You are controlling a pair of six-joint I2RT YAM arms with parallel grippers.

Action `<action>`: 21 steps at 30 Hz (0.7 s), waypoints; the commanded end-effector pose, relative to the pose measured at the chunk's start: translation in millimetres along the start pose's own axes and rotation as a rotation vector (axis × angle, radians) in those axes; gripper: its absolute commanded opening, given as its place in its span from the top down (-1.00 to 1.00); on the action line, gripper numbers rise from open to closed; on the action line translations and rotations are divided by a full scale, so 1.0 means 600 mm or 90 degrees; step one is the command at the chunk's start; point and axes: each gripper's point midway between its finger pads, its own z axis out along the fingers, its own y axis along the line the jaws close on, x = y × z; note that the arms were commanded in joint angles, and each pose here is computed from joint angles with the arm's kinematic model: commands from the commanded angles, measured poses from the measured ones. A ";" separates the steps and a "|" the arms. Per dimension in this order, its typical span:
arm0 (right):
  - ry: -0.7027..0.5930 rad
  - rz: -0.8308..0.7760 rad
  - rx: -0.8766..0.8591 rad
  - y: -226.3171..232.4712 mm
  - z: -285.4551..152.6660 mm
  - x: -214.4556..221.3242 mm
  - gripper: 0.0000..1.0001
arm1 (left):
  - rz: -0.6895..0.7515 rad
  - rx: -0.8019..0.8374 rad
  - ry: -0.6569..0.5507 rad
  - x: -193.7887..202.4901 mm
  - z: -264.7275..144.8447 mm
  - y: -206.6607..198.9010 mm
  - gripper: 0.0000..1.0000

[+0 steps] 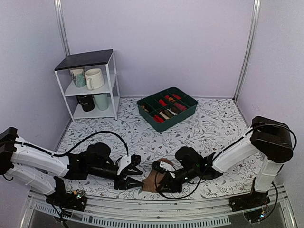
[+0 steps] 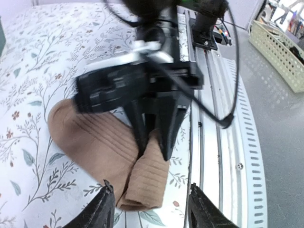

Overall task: Roll the socks
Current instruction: Roll the sock at the center of the board.

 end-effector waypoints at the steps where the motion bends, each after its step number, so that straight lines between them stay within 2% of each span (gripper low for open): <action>1: 0.191 0.203 -0.036 -0.014 0.007 0.139 0.66 | 0.092 0.001 -0.010 0.004 0.009 -0.017 -0.09; 8: 0.230 0.266 -0.047 -0.021 0.001 0.153 0.66 | 0.141 0.021 0.065 0.048 0.051 -0.025 -0.15; 10: 0.234 0.267 -0.047 -0.021 0.001 0.153 0.66 | 0.146 0.022 0.076 0.055 0.059 -0.024 -0.34; 12: 0.235 0.270 -0.047 -0.021 0.000 0.154 0.66 | 0.153 0.022 0.080 0.058 0.063 -0.023 -0.42; 18: 0.240 0.275 -0.049 -0.020 0.000 0.158 0.66 | 0.161 -0.001 0.085 0.056 0.073 -0.011 -0.43; 21: 0.242 0.277 -0.055 -0.019 0.001 0.159 0.66 | 0.151 0.008 0.105 0.069 0.080 -0.011 -0.36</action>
